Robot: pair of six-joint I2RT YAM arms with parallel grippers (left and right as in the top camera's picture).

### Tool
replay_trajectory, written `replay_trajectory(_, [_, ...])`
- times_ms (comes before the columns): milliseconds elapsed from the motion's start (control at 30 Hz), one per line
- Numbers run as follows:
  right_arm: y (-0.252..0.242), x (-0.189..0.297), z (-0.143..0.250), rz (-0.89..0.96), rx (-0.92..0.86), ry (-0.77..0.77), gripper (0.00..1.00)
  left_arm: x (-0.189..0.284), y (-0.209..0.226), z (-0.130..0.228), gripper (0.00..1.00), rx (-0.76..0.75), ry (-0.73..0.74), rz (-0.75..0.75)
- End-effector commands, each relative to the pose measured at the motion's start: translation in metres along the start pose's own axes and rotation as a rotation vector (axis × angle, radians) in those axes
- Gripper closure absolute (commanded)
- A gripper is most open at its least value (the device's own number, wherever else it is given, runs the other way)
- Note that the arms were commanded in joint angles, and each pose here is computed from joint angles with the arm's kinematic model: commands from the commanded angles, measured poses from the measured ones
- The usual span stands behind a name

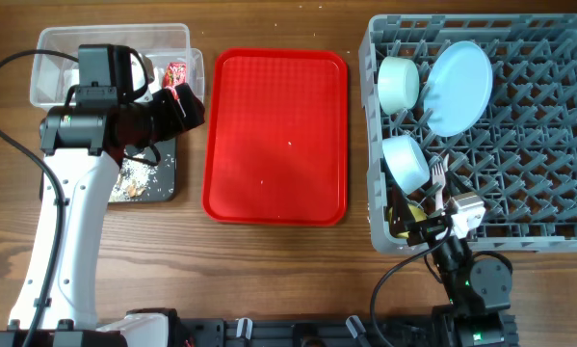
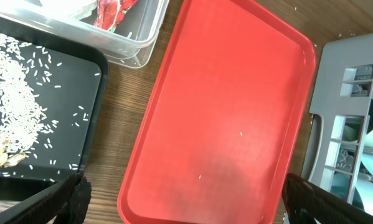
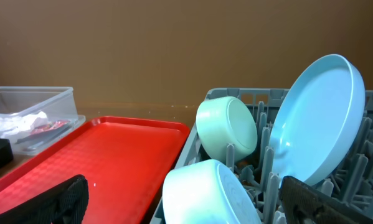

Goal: Sort waste into correct bins and load items into the dishwasher rack

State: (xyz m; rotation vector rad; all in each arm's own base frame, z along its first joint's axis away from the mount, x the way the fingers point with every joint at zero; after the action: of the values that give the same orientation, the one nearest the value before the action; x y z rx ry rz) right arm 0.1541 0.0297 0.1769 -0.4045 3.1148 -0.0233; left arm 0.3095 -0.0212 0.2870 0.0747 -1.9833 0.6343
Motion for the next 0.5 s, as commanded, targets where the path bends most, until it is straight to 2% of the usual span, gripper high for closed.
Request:
replay_trajectory(0, [0.002,0.001,0.0,-0.02,-0.014,-0.016,0.0,0.006,-0.001,-0.003,0.0,-0.006,-0.022,0.01])
replay_trajectory(267, [0.002,0.001,0.0,-0.019,-0.014,-0.016,0.0,0.009,-0.002,-0.003,0.0,-0.008,-0.029,0.014])
replay_trajectory(467, [0.002,0.001,0.0,-0.02,-0.014,-0.016,0.0,0.072,-0.008,0.014,0.0,-0.048,-0.191,0.103])
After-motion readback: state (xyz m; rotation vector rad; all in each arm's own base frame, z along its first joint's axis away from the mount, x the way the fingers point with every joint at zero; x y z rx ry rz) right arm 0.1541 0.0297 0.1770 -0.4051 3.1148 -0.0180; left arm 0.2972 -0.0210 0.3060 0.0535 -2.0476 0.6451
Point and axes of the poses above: each gripper's point midway between its finger pads, its own x axis back along the fingers, its own y axis along the line the jaws close on, z = x × y, the point moved 9 cm from there along x, back along the fingers, and after that the axes turned 5 degrees about x, right-handed, at the moved point
